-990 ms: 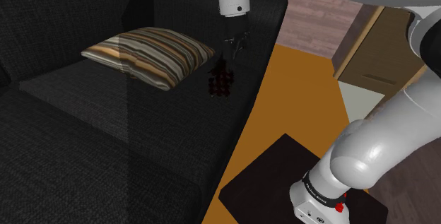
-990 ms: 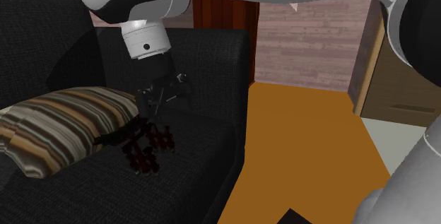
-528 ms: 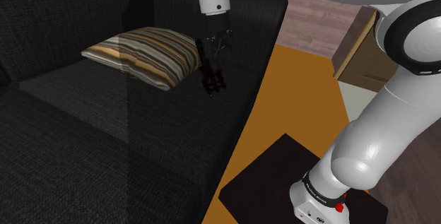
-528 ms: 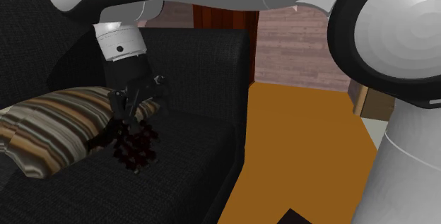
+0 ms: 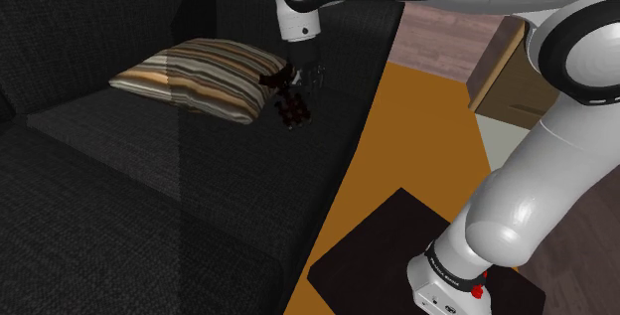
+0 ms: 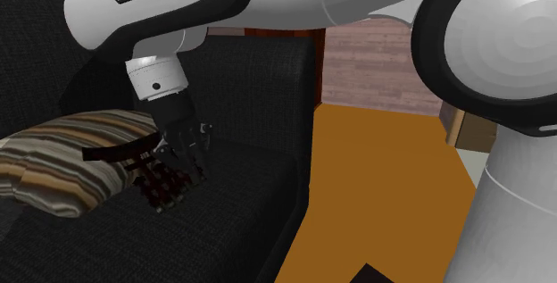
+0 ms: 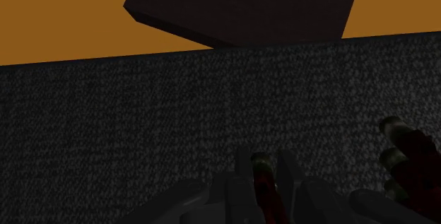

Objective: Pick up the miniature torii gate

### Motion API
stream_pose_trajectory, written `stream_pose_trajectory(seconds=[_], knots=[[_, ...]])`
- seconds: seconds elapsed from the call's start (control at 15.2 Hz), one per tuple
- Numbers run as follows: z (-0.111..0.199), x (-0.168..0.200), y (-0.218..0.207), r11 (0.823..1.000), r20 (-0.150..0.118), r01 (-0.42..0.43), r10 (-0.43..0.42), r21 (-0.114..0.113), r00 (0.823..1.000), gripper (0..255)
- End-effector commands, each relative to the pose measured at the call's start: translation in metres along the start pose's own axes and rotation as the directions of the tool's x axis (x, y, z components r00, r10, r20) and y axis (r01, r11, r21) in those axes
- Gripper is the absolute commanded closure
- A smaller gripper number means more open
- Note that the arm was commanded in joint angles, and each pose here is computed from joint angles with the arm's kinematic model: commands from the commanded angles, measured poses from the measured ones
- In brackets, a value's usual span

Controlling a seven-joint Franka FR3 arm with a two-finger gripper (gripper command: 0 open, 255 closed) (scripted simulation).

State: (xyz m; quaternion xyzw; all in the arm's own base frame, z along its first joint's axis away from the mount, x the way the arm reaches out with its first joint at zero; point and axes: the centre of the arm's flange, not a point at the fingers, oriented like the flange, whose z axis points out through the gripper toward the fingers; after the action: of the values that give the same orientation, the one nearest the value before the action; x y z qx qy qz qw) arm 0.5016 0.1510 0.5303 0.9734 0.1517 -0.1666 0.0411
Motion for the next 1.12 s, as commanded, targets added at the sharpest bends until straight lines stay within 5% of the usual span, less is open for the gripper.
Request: stream_pose_trajectory(seconds=[0.0, 0.4, 1.06], knots=[[0.003, 0.0, 0.002, 1.0, 0.007, -0.002, 0.002, -0.002, 1.0, 255], [0.001, 0.0, 0.0, 1.0, 0.007, -0.002, 0.002, -0.002, 1.0, 255], [-0.048, -0.018, 0.002, 1.0, 0.007, -0.002, 0.002, -0.002, 1.0, 255]])
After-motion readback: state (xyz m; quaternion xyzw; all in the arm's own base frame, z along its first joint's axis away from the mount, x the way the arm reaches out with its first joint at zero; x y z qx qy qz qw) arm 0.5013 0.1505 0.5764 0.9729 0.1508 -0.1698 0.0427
